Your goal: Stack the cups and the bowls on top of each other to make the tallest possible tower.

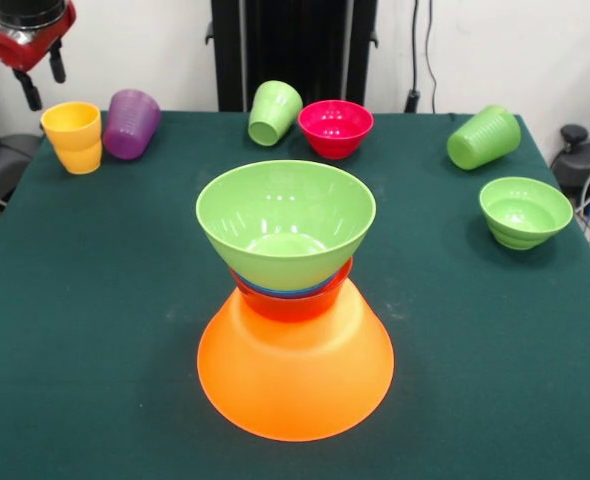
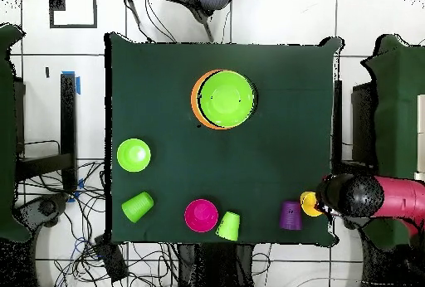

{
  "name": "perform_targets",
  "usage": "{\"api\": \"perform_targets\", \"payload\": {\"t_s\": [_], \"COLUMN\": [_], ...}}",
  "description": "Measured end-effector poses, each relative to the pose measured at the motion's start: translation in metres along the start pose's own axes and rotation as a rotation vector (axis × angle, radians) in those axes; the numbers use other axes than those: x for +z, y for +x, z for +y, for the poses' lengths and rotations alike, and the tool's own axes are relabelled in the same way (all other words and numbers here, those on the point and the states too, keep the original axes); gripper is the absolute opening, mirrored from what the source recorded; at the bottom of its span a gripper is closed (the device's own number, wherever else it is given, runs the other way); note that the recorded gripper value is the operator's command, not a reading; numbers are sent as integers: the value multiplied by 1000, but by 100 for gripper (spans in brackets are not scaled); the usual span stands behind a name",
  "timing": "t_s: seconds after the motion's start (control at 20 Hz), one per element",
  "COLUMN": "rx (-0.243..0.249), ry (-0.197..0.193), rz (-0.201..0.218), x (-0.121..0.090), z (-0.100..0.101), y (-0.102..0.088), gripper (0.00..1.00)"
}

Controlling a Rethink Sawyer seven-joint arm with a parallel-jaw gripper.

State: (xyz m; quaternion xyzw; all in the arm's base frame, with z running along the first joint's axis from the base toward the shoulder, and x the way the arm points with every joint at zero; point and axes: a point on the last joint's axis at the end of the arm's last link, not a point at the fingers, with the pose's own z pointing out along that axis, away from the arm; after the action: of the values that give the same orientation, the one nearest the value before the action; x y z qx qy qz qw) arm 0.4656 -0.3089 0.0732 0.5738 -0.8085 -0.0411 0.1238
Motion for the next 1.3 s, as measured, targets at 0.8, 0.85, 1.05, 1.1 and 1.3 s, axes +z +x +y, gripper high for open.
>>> {"api": "perform_targets", "payload": {"t_s": [0.8,0.85,1.05,1.1,1.3], "rx": [10,18,33,33,29], "ry": [76,75,63,60,48], "rz": [-96,-119,-163,-167,-180], "x": [24,26,35,37,43], "z": [-10,-11,-10,-9,-8], "y": [-5,-8,-11,-12,-17], "gripper": [100,100,100,100,100]}}
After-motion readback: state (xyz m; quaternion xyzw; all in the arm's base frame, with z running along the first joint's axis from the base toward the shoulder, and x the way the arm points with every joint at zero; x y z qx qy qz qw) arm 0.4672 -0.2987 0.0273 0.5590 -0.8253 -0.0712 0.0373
